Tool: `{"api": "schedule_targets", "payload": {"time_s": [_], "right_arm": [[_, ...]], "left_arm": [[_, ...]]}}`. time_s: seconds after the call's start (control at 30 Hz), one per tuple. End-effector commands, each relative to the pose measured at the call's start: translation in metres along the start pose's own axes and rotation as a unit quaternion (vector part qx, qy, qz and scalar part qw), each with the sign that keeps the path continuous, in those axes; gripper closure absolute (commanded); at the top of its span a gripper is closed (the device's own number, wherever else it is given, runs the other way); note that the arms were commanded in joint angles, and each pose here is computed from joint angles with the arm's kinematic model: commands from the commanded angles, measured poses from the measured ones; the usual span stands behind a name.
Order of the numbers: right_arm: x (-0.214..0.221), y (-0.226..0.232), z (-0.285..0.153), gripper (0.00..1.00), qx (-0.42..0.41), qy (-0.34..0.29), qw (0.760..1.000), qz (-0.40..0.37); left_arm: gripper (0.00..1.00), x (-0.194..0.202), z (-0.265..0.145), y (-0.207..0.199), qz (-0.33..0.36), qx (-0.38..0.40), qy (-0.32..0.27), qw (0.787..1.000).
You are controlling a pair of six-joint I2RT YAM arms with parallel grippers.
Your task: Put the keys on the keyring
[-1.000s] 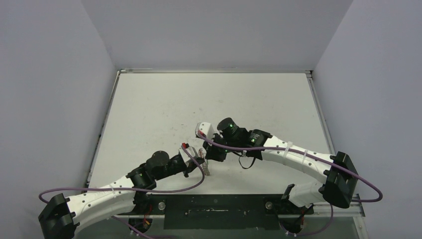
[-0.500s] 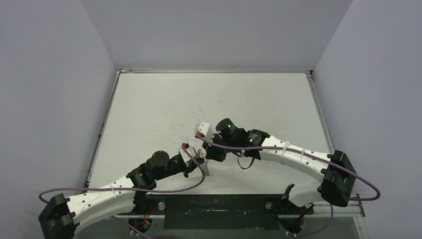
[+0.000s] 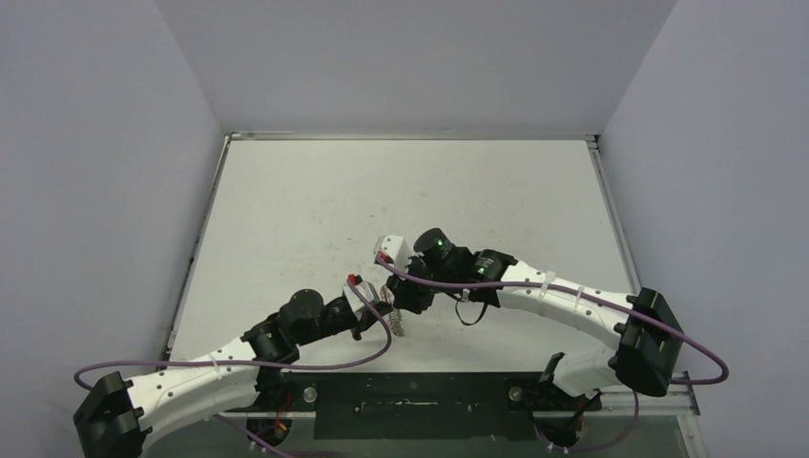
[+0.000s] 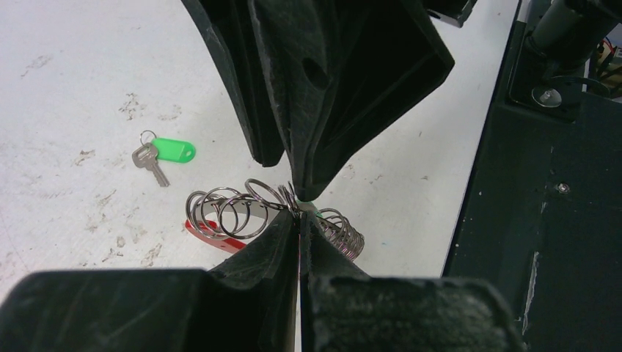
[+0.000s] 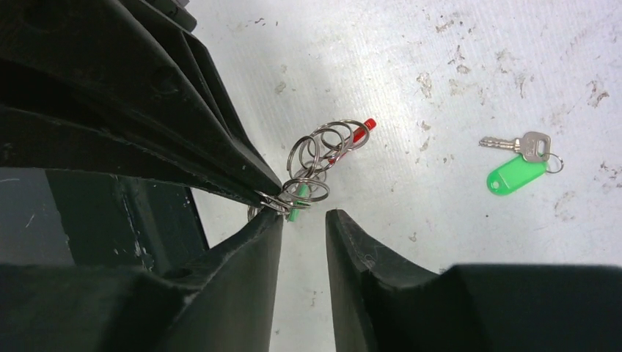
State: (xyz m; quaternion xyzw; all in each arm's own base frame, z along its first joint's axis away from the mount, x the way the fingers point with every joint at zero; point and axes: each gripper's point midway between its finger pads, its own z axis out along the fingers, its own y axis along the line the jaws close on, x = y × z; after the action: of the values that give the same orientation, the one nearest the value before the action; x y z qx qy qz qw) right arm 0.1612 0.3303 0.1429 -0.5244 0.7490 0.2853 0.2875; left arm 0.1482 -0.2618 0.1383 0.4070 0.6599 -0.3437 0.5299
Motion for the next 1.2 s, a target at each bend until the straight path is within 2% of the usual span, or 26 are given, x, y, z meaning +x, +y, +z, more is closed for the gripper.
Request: {"api": "schedule_targets", "payload": {"time_s": [0.0,0.07,0.13,0.37,0.43,0.63,0.87,1.03,1.17], "right_arm": [[-0.017,-0.003,-0.011,0.63,0.020,-0.048,0.999,-0.011],[-0.022,-0.006,-0.018,0.45,0.032,-0.067,0.997,-0.009],[-0.026,-0.010,-0.026,0.34,0.046,-0.087,0.995,-0.009],[-0.047,-0.011,-0.062,0.22,0.075,-0.181,0.980,-0.018],[-0.048,-0.009,-0.070,0.23,0.078,-0.196,0.977,-0.032],[-0.038,0.006,-0.074,0.25,0.049,-0.229,0.962,-0.139],[-0.028,0.029,-0.058,0.28,-0.027,-0.229,0.948,-0.217],[-0.030,0.044,-0.049,0.37,-0.076,-0.242,0.932,-0.260],[-0.026,0.053,-0.048,0.52,-0.095,-0.257,0.910,-0.310]], "left_arm": [[1.00,-0.045,0.001,-0.006,0.009,0.015,-0.068,0.998],[1.00,-0.044,0.001,-0.006,0.010,0.015,-0.067,0.998],[1.00,-0.043,0.001,-0.006,0.009,0.015,-0.067,0.998],[1.00,-0.040,-0.001,-0.008,0.016,0.020,-0.067,0.997],[1.00,-0.040,-0.002,-0.008,0.019,0.021,-0.068,0.997],[1.00,-0.038,-0.005,-0.011,0.044,0.033,-0.070,0.996],[1.00,-0.037,-0.009,-0.027,0.092,0.083,-0.085,0.989],[1.00,-0.037,-0.010,-0.037,0.112,0.112,-0.093,0.983],[1.00,-0.039,-0.010,-0.040,0.116,0.120,-0.099,0.981]]}}
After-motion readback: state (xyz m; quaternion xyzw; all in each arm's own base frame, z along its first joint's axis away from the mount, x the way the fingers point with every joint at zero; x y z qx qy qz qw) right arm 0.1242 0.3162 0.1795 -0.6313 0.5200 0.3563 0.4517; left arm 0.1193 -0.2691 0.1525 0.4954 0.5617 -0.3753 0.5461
